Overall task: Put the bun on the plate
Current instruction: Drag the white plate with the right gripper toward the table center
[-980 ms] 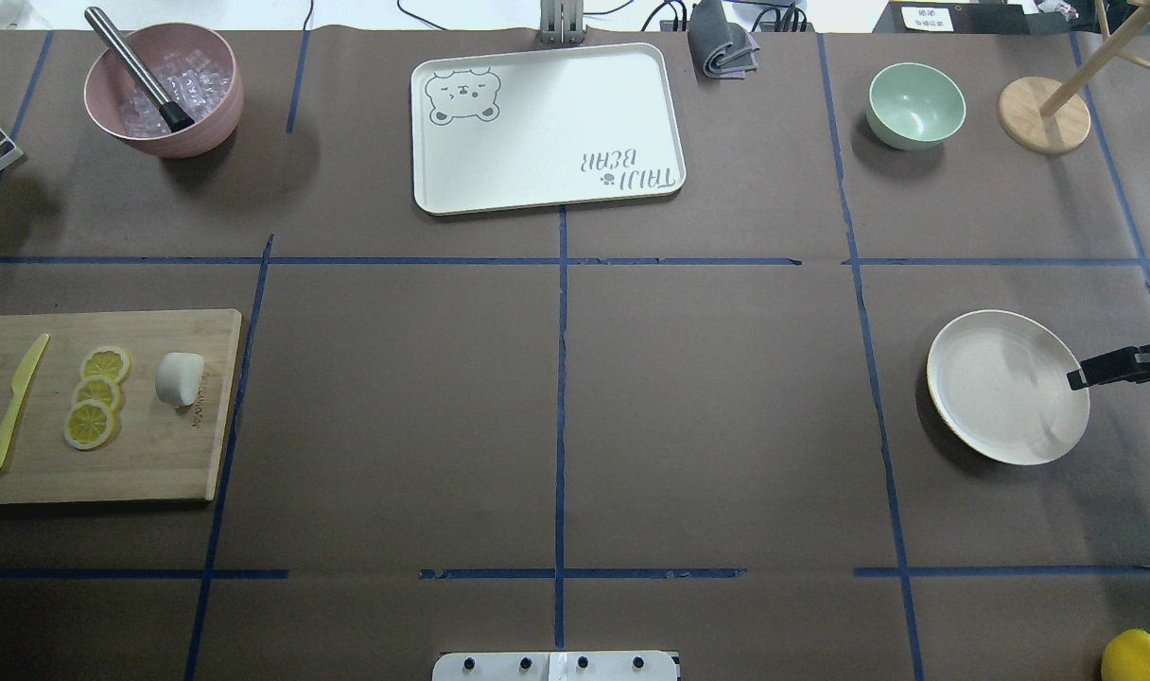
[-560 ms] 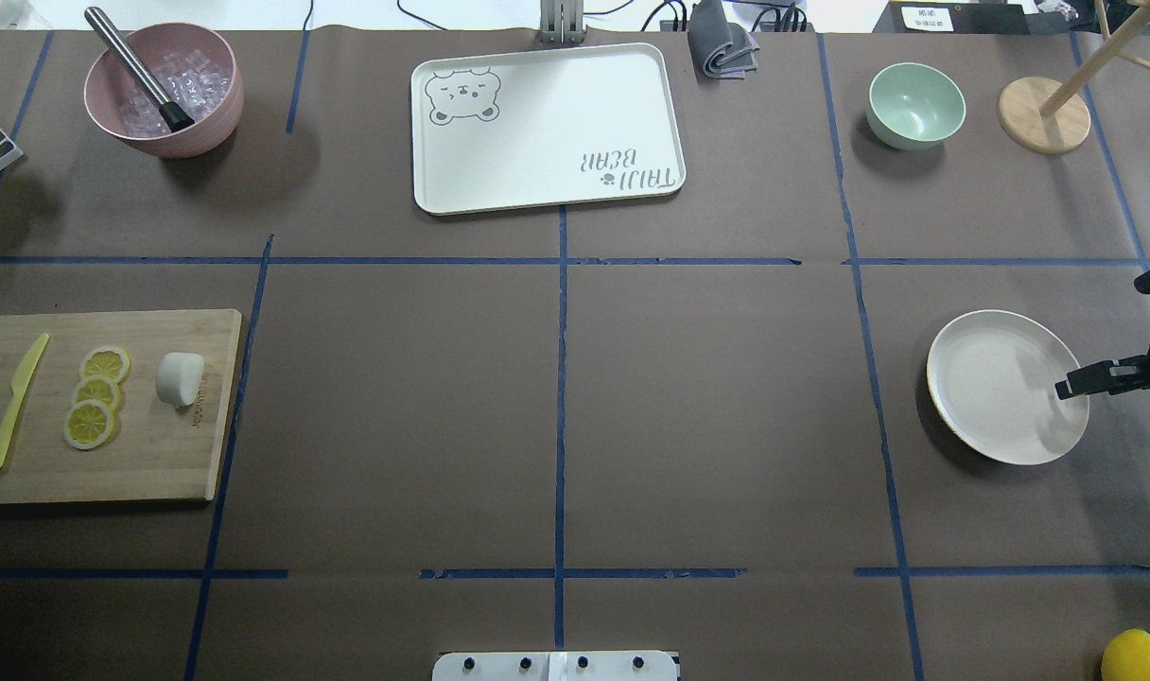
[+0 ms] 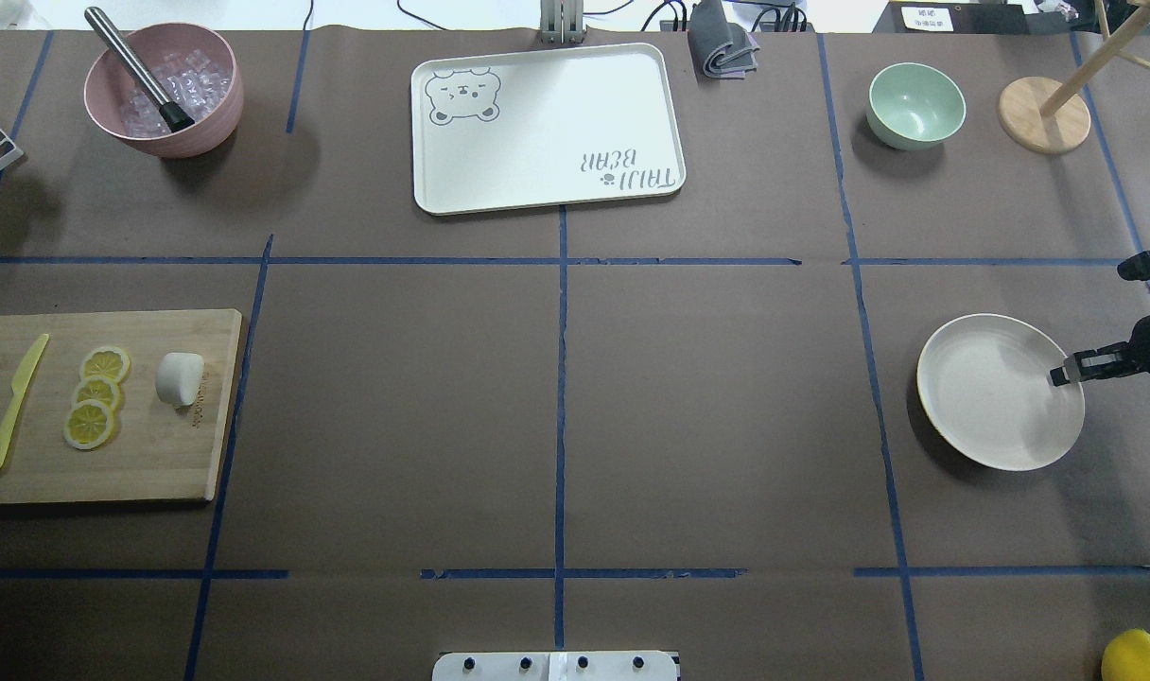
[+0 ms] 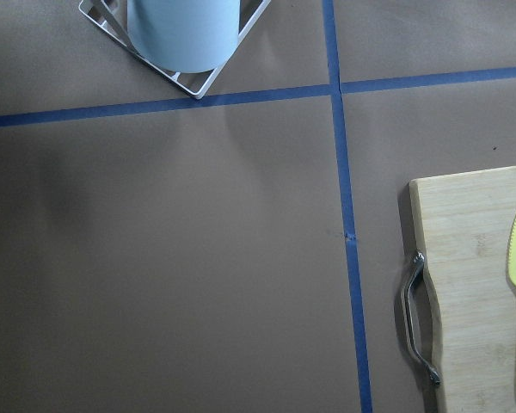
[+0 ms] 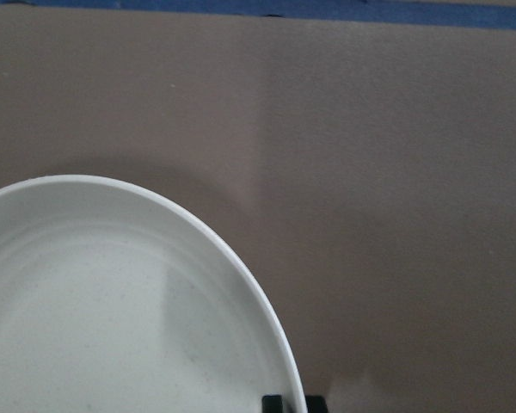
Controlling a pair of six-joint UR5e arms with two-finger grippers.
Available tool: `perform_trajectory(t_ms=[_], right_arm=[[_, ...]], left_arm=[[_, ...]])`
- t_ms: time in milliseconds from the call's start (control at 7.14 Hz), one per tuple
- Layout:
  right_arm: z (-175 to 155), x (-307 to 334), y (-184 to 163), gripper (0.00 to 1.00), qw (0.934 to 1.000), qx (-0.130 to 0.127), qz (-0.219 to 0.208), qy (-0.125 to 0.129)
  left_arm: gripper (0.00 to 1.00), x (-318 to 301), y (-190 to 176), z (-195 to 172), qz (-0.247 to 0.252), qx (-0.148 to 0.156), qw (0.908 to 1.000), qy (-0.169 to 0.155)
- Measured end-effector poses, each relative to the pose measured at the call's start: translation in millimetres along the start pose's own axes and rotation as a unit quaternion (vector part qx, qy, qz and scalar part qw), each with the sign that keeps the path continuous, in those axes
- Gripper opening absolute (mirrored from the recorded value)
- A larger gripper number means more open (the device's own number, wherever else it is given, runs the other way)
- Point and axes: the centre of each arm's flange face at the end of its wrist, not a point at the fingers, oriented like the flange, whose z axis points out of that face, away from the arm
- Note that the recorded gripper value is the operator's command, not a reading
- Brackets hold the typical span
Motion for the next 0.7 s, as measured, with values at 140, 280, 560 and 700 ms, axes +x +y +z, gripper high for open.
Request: perform_trajectory(t_ms=[140, 280, 560, 700], right_arm=[[-11, -20, -6, 0.01, 0.9998, 0.005, 0.006, -0.018], [-23, -48, -19, 0.02, 0.999, 0.015, 0.016, -0.039], [-29, -137, -57, 0.03, 0.9952, 0.026, 0.027, -0.091], [-18, -206, -73, 0.03, 0.9914, 0.019, 0.043, -0.122]], left_arm=[[1.0, 0, 0, 0, 0.0, 0.0, 1.0, 0.0], [1.0, 0, 0, 0, 0.0, 0.0, 1.0, 0.0], [1.0, 0, 0, 0, 0.0, 0.0, 1.0, 0.0], [1.0, 0, 0, 0, 0.0, 0.0, 1.0, 0.0]])
